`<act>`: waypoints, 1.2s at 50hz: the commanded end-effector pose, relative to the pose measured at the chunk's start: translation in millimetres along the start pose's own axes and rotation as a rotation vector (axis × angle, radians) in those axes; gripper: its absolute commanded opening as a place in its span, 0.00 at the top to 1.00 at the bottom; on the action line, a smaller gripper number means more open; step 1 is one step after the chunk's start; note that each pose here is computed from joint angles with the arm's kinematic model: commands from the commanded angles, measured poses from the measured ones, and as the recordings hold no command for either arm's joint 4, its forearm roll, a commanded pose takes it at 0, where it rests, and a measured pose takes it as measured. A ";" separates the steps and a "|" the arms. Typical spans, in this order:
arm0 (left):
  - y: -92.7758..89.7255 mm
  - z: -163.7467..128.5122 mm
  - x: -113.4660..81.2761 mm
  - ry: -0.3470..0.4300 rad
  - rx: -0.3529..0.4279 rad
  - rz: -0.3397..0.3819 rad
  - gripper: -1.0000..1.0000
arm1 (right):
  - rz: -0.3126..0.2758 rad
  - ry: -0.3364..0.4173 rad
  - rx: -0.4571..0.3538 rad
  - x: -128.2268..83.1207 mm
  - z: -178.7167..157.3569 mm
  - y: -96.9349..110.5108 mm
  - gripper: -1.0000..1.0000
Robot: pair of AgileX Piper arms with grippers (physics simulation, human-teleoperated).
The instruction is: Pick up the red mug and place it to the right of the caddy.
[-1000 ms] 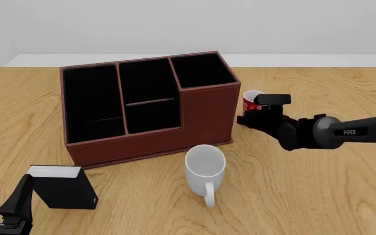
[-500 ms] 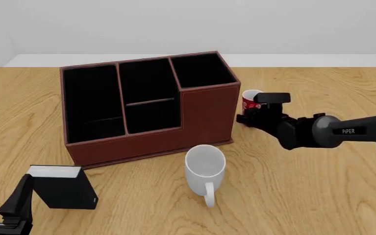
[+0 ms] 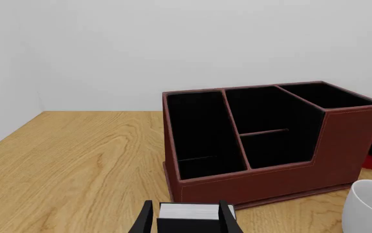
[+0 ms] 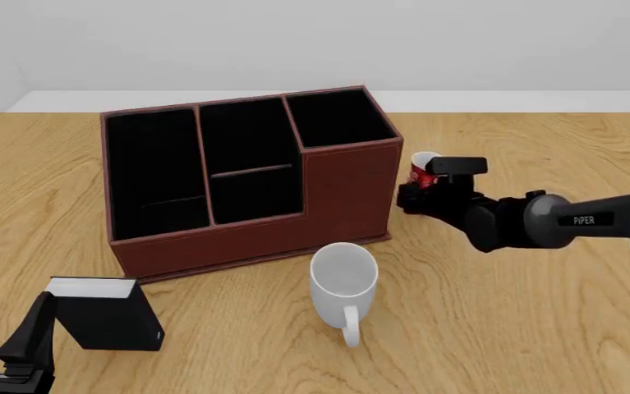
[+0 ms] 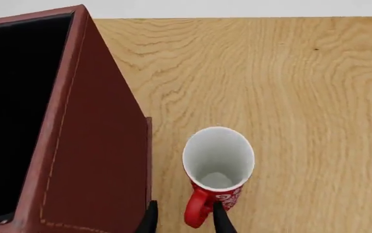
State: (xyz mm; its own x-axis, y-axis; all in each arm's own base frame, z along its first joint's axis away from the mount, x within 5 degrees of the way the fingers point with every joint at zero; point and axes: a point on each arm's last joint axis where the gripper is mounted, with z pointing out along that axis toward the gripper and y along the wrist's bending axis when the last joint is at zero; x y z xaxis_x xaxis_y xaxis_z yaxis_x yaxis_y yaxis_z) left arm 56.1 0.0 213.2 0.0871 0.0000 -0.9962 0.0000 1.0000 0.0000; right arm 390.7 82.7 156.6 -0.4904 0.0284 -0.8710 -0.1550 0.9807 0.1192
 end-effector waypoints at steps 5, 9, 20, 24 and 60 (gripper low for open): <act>0.0 0.0 0.0 0.000 0.000 0.000 0.00 | 0.043 0.046 0.035 15.6 1.7 -9.6 0.00; 0.0 0.0 0.0 0.000 0.000 0.000 0.00 | 0.051 0.050 0.032 16.8 1.0 -7.8 0.00; 0.0 0.0 0.0 0.000 0.000 0.000 0.00 | 0.057 0.059 0.028 19.7 1.0 -5.6 0.00; 0.0 0.0 0.0 0.000 0.000 0.000 0.00 | 0.068 0.058 0.023 19.5 -2.4 -3.3 0.00; 0.0 0.0 0.0 0.000 0.000 0.000 0.00 | 0.126 -0.015 -0.033 73.7 -160.3 2.7 0.00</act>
State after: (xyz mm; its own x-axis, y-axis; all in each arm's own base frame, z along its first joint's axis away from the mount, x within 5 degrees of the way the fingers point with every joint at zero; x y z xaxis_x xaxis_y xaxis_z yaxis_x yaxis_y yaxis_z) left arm 56.1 0.0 213.2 0.0871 0.0000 -0.9962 0.0000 1.0000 0.0000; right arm 274.9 66.2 161.5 -0.5168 0.1309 -0.8461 -0.1093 0.9701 0.2168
